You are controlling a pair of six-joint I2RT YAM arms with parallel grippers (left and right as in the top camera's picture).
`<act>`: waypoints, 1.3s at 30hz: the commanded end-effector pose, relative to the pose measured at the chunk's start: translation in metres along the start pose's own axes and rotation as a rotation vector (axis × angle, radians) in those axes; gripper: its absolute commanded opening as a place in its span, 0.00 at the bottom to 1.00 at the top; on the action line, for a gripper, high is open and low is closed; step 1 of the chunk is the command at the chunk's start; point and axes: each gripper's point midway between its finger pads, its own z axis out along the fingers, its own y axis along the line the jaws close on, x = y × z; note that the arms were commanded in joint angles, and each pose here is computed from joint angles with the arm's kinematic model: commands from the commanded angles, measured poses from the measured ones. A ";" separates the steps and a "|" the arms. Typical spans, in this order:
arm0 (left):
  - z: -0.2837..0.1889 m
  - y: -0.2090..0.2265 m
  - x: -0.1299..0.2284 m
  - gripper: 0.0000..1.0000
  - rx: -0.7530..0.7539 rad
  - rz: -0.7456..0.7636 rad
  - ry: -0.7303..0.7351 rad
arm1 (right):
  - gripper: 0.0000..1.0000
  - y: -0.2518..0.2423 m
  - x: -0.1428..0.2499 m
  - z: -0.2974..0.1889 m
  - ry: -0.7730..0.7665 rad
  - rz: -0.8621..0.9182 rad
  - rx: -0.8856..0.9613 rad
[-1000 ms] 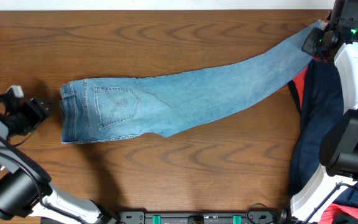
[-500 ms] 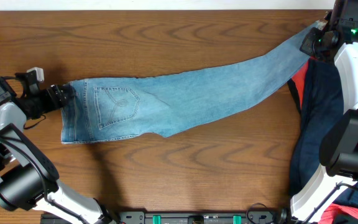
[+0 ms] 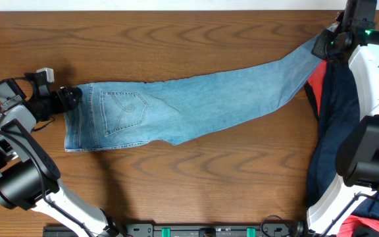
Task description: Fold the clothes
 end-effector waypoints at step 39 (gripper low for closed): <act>-0.158 -0.063 0.005 0.06 -0.325 -0.238 0.070 | 0.01 -0.019 0.003 -0.001 0.001 0.021 0.118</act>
